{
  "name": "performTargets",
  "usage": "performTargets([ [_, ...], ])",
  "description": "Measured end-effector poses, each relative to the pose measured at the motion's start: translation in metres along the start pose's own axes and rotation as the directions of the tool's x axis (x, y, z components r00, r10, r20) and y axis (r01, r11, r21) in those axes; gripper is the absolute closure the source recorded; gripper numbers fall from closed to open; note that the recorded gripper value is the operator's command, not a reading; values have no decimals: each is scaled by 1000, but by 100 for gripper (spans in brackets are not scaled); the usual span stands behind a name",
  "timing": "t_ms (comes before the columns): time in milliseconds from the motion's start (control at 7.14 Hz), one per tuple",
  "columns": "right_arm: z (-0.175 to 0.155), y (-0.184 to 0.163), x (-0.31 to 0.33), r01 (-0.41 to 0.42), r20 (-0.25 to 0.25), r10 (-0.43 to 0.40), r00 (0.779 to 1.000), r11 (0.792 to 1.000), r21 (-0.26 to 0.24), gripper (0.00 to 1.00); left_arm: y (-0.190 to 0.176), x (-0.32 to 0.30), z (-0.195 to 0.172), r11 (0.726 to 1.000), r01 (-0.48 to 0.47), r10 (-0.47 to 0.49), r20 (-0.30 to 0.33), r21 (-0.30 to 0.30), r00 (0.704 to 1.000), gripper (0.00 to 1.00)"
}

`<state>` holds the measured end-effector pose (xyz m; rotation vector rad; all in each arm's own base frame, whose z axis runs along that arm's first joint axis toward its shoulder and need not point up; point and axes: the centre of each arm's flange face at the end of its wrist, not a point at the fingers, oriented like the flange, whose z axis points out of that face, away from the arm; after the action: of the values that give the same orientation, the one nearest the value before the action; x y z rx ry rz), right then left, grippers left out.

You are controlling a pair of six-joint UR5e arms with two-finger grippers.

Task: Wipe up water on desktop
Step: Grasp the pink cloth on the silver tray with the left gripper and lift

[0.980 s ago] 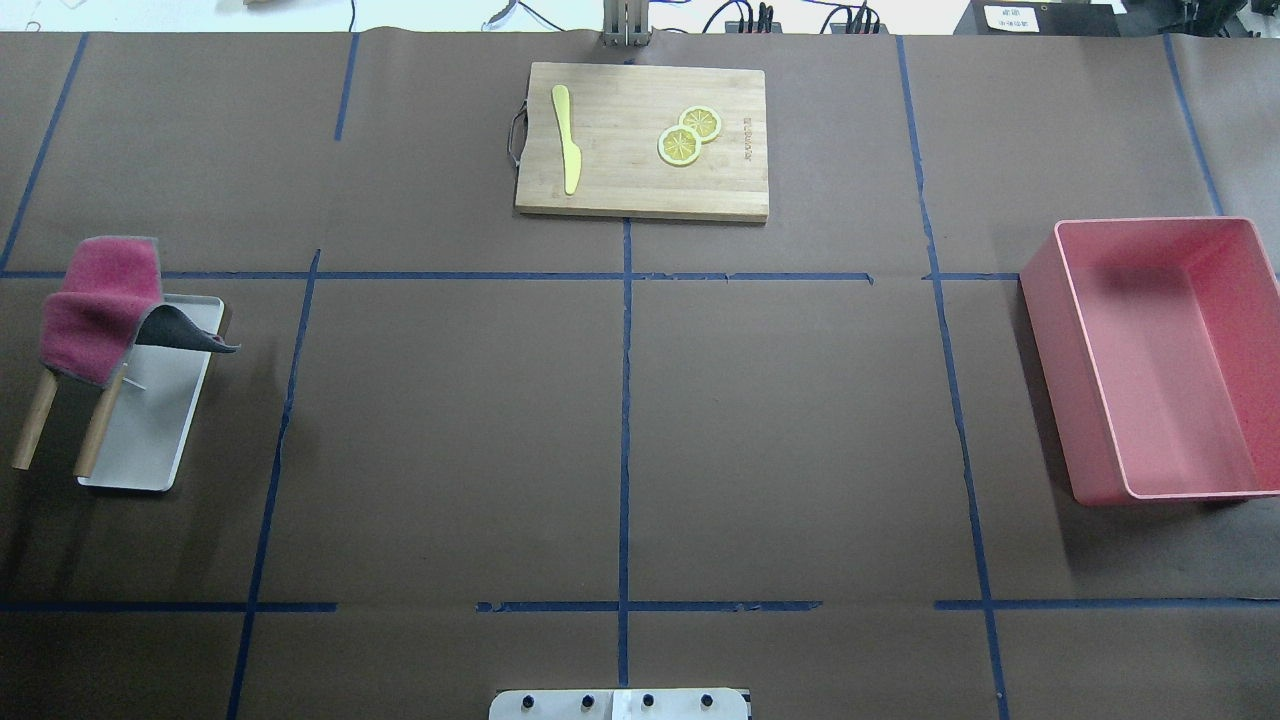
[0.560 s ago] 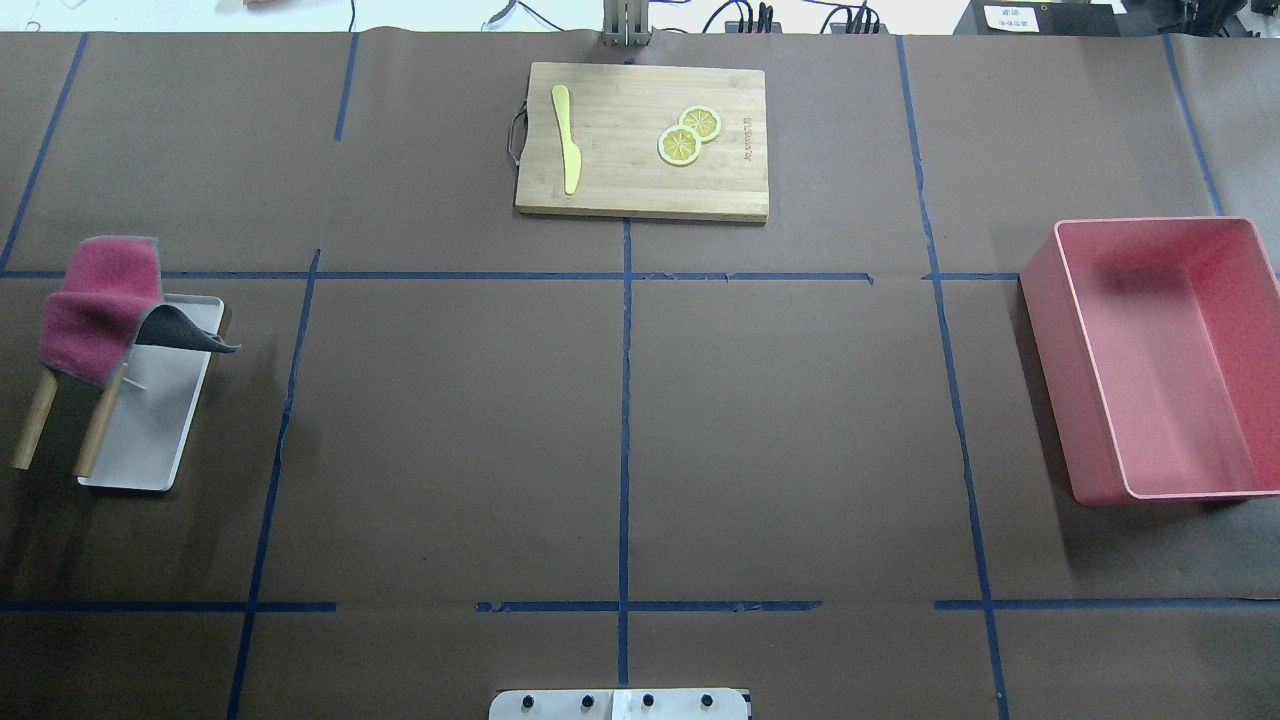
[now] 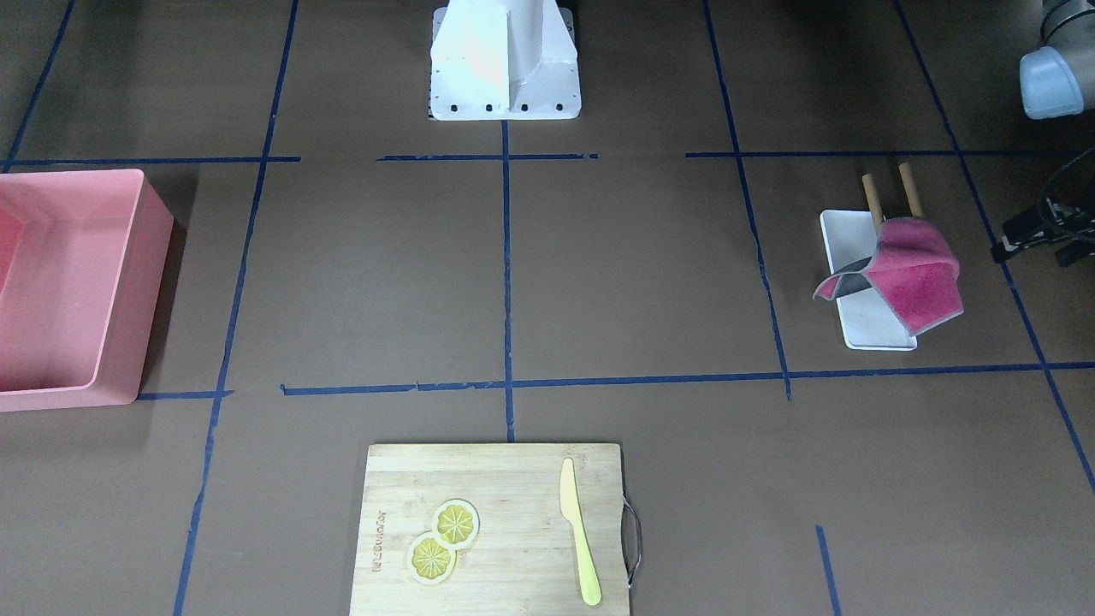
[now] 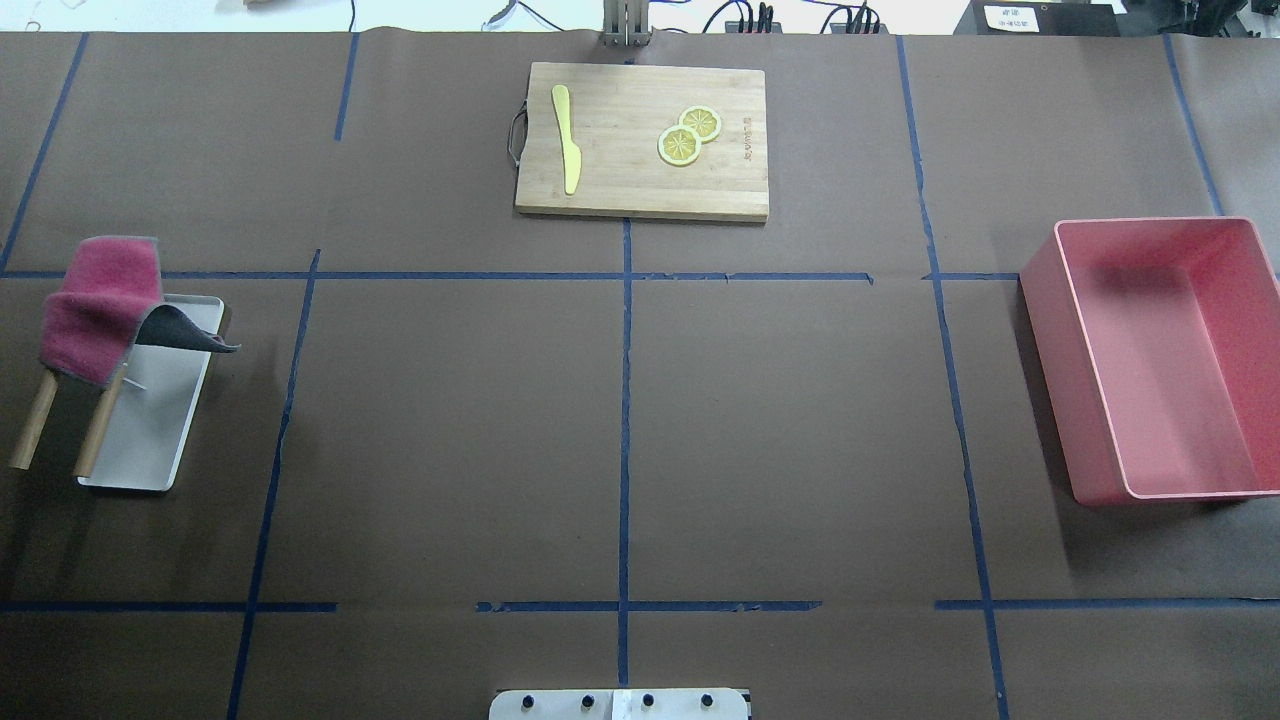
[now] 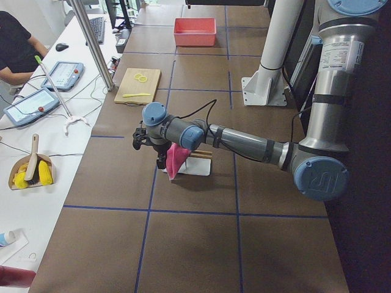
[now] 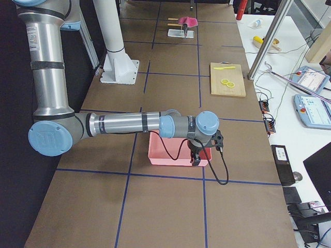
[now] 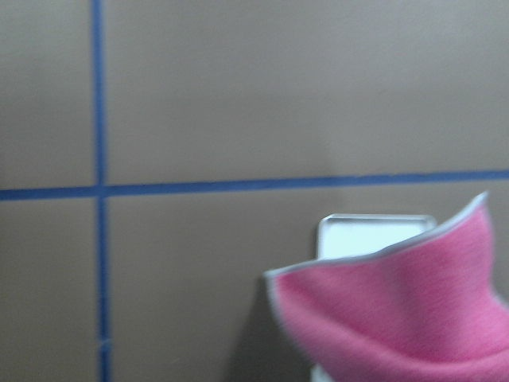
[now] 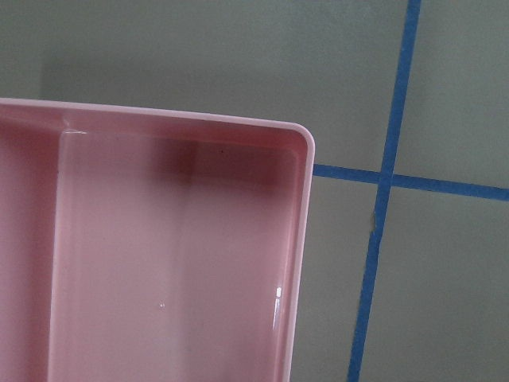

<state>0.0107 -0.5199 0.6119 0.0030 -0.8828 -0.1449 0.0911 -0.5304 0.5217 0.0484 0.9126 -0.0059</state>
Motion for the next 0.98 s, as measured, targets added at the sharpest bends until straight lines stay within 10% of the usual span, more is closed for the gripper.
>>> performTargets([
  [980, 4, 0, -2, 2, 1, -2, 1000, 1000, -8, 0, 10, 42, 42, 997, 29, -30, -11, -67, 999, 29],
])
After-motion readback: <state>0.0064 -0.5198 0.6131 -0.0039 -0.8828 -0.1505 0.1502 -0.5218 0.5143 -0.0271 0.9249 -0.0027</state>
